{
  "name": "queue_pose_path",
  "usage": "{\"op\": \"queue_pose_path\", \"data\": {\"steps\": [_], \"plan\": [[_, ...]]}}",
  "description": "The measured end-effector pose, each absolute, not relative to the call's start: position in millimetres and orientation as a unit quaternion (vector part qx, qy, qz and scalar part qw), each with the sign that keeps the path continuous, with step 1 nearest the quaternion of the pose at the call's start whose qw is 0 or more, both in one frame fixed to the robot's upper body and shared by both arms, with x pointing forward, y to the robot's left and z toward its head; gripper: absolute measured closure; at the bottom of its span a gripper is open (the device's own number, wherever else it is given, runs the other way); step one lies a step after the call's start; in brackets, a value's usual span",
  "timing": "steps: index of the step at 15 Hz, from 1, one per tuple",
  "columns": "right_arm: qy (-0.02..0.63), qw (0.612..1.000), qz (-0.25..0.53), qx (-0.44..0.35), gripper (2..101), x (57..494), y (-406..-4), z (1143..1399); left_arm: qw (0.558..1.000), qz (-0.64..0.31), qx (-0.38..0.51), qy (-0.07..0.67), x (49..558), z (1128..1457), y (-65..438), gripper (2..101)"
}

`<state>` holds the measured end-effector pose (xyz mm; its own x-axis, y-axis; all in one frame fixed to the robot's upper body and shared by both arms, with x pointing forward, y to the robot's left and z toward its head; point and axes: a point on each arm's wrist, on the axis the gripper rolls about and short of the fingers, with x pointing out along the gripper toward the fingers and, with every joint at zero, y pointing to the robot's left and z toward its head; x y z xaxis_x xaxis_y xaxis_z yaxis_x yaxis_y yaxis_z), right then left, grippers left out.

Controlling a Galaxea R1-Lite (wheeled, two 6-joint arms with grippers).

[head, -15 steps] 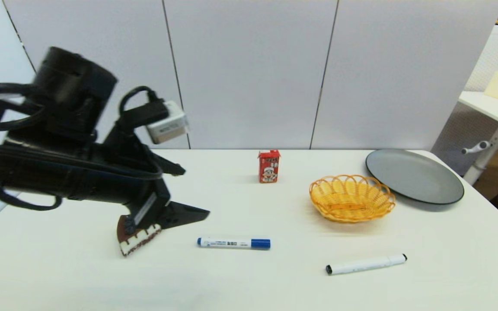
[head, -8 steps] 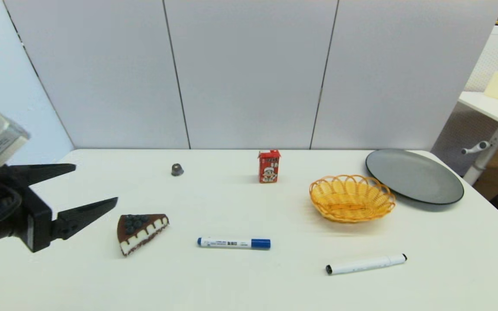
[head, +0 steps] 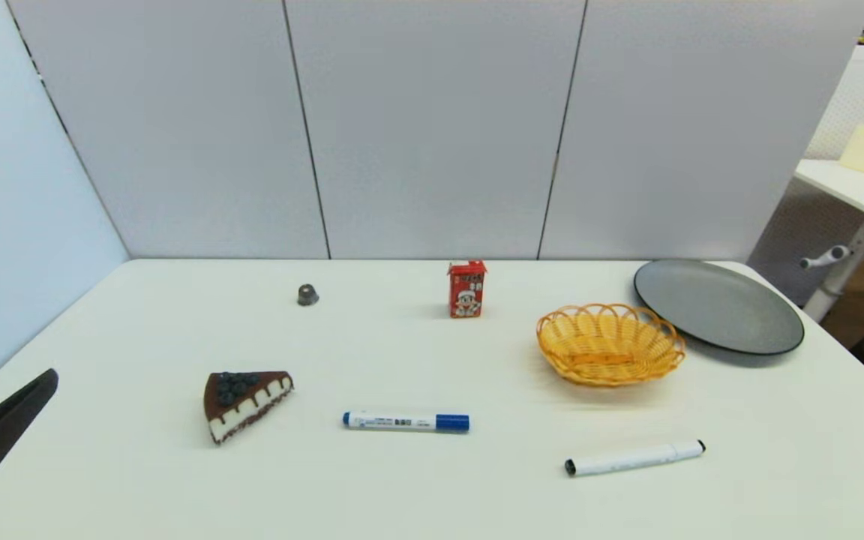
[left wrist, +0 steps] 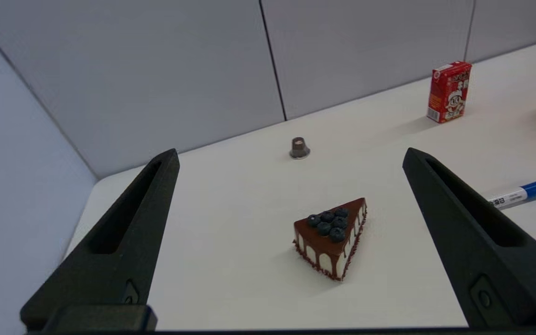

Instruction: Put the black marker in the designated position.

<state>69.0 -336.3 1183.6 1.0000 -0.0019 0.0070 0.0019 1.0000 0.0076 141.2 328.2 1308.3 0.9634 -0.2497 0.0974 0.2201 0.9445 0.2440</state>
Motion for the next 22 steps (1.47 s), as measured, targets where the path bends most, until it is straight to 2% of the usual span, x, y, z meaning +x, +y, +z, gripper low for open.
{"op": "queue_pose_path", "data": {"steps": [5, 12, 14, 22], "plan": [[-0.004, 1.000, -0.001, 0.004, 4.3, 69, -336, 1184, 0.986, -0.091, 0.115, -0.074, 103, 1258, 329, 5.8], [-0.004, 1.000, -0.001, 0.004, 4.3, 69, -336, 1184, 0.994, -0.045, 0.095, -0.020, 75, 1196, 332, 5.4], [-0.004, 1.000, -0.001, 0.004, 4.3, 69, -336, 1184, 0.995, -0.039, 0.093, 0.007, 71, 1185, 332, 5.4], [-0.004, 1.000, -0.001, 0.004, 4.3, 69, -336, 1184, 1.000, -0.005, 0.003, 0.000, 69, 1182, 333, 5.4]]}}
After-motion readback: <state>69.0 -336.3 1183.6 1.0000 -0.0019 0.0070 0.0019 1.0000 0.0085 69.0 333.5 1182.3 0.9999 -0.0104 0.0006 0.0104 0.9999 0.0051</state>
